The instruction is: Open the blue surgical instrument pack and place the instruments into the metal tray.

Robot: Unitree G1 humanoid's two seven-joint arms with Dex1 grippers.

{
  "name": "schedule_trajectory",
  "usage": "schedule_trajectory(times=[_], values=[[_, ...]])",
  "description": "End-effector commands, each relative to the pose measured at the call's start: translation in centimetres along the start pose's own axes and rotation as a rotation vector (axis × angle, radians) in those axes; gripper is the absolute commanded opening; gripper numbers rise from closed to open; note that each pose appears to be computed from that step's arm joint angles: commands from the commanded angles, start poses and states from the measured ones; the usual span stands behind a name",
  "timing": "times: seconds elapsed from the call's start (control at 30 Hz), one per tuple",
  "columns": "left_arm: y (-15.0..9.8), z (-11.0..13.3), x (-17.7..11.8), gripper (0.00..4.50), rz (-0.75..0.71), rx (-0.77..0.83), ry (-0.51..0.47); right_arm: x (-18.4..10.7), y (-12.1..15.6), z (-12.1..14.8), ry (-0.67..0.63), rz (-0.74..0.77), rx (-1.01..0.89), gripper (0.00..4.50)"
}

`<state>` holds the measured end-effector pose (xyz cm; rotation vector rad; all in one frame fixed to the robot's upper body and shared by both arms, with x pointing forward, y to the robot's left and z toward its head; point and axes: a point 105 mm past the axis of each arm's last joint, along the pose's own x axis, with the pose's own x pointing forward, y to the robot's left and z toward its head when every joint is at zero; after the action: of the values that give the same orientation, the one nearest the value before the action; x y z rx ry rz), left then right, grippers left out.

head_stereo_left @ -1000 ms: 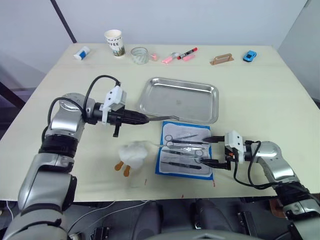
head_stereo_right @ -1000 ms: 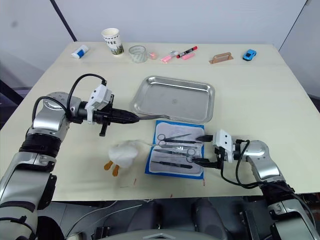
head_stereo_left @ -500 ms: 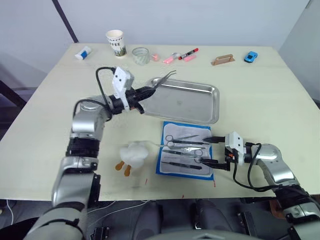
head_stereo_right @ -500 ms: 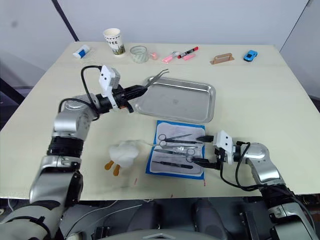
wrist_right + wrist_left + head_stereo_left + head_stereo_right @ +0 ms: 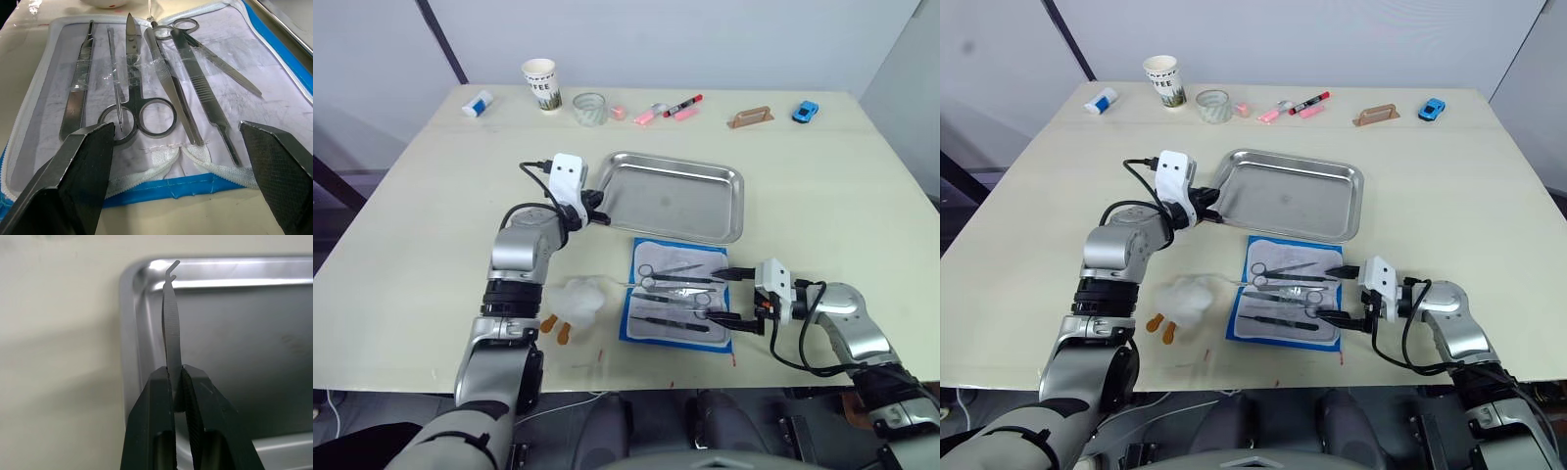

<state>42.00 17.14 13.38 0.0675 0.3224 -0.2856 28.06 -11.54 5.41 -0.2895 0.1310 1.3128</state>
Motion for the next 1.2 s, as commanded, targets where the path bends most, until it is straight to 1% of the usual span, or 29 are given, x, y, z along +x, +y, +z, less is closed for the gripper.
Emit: schedule_trajectory(times=[0.03,0.2,0.37,0.7,0.77,0.83,1.07,1.2], values=[[-0.1,1.2,0.4,0.04,0.009,0.004,-0.013,0.0,0.8,-3.1,0.093,-0.033,0.090,4.41],[-0.7,0.6,0.9,0.04,-0.016,-0.006,0.024,-0.1,1.0,-2.8,0.074,-0.058,0.075,4.41],[-0.7,0.5,1.0,0.04,-0.013,-0.015,0.034,-0.1,1.3,-2.8,0.061,-0.072,0.071,4.41],[-0.3,0.8,0.9,0.04,0.006,0.011,0.014,-0.1,1.5,-3.0,0.061,-0.080,0.078,4.41],[-0.3,1.1,0.9,0.88,0.012,0.021,0.001,-0.2,1.5,-3.1,0.062,-0.080,0.079,4.41],[-0.5,1.3,0.9,1.62,0.012,0.031,-0.005,-0.2,1.5,-3.1,0.064,-0.080,0.081,4.41],[-0.7,2.2,0.6,1.62,0.018,0.037,-0.038,-0.3,1.4,-3.2,0.066,-0.080,0.082,4.41],[-1.0,4.5,0.0,1.62,-0.005,0.054,-0.130,-0.3,1.4,-3.1,0.062,-0.083,0.085,4.41]])
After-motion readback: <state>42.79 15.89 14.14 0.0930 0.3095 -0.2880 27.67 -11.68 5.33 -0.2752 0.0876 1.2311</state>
